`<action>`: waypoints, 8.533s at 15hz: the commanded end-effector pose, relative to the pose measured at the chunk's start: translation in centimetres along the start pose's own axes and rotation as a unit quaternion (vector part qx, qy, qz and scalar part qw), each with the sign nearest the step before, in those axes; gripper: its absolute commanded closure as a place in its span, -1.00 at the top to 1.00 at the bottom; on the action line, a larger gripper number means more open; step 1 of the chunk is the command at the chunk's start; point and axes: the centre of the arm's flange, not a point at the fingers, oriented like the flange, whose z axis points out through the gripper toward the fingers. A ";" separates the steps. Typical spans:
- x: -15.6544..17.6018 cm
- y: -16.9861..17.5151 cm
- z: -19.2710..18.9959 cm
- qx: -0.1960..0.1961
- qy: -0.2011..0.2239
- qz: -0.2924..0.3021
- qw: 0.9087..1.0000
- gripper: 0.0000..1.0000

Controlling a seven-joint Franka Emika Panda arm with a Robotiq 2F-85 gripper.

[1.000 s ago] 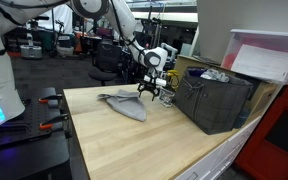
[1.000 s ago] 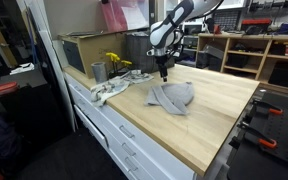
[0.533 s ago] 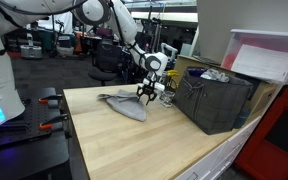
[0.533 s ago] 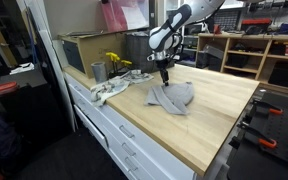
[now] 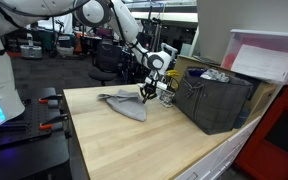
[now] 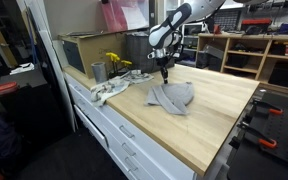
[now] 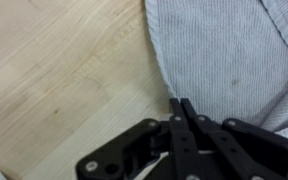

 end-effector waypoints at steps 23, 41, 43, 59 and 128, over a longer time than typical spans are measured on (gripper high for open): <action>-11.8 5.9 -9.0 -0.173 -0.094 0.223 0.955 -0.46; -4.9 3.3 -3.1 0.047 0.112 0.314 0.942 1.00; -5.9 4.0 -1.7 0.048 0.106 0.321 0.940 1.00; -7.2 5.8 0.2 0.025 0.064 0.411 0.909 1.00; -8.4 -2.2 0.1 -0.042 0.016 0.089 0.995 1.00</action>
